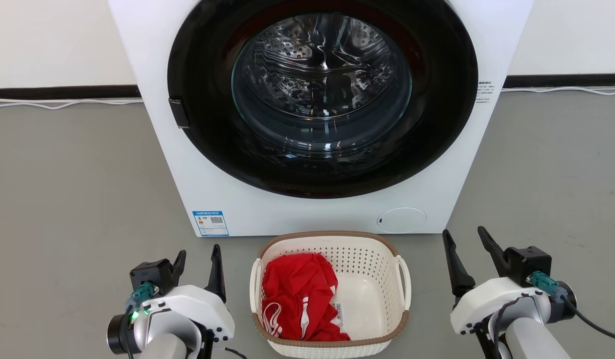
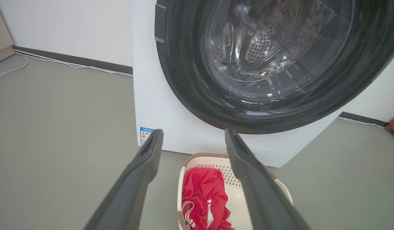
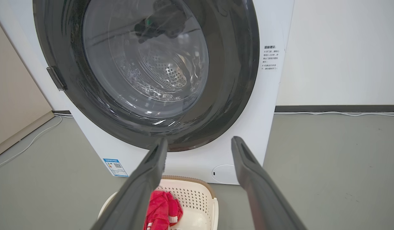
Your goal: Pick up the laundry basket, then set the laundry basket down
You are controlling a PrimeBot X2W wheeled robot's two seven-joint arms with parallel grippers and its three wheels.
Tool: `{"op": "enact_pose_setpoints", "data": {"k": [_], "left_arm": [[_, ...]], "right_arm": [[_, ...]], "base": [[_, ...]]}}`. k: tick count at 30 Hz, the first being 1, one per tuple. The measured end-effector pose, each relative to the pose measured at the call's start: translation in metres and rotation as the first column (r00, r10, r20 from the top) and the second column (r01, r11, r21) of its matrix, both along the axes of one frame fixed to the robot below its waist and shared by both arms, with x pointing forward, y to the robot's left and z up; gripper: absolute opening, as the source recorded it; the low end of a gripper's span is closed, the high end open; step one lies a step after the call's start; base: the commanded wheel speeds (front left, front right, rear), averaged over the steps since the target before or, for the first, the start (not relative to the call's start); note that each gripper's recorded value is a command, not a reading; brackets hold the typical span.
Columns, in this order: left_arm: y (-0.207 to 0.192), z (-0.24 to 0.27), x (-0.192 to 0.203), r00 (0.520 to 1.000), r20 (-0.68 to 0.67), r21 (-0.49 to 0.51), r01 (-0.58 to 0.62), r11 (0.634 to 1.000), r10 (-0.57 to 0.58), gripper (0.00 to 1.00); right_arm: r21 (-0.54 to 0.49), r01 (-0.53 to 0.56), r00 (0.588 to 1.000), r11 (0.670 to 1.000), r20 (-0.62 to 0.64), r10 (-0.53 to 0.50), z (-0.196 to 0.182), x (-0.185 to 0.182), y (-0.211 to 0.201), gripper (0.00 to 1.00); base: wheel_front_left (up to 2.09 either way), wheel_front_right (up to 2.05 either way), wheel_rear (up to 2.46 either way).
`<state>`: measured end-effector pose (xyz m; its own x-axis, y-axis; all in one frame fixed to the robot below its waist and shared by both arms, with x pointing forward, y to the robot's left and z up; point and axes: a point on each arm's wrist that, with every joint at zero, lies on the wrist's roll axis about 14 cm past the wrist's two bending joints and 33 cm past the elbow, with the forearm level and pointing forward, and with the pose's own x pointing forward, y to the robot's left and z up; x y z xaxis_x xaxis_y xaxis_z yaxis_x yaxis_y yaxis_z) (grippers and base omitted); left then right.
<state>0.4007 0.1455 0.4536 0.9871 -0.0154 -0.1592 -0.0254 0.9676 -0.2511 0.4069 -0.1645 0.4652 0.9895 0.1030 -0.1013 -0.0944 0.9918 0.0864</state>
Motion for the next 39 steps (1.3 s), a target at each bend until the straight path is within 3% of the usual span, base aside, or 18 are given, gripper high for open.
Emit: {"op": "enact_pose_setpoints", "data": {"k": [13, 14, 21, 39], "left_arm": [[0.007, 0.004, -0.001, 0.999, 0.013, -0.016, -0.031, 0.999, 0.031, 1.0], [0.008, 0.004, -0.001, 0.999, 0.013, -0.02, -0.037, 0.999, 0.037, 0.0], [0.013, -0.042, -0.032, 0.99, -0.134, -0.02, -0.057, 0.998, 0.054, 0.0], [0.016, -0.036, -0.027, 0.984, -0.151, -0.201, -0.119, 0.972, 0.089, 0.0]], "right_arm": [[-0.003, -0.016, 1.0, 1.0, 0.002, 0.016, 0.001, 0.001, 0.005, 1.0], [-0.003, -0.017, 1.0, 1.0, 0.001, 0.017, 0.001, 0.001, 0.006, 0.0], [0.016, 0.001, 0.989, 1.0, -0.146, 0.002, -0.047, -0.03, 0.004, 0.0], [0.209, 0.098, 0.988, 0.973, -0.14, -0.069, -0.035, -0.024, -0.006, 0.0]], "base": [[0.0, 0.0, 0.0], [0.0, 0.0, 0.0], [0.0, 0.0, 0.0], [0.0, 0.0, 0.0]]}}
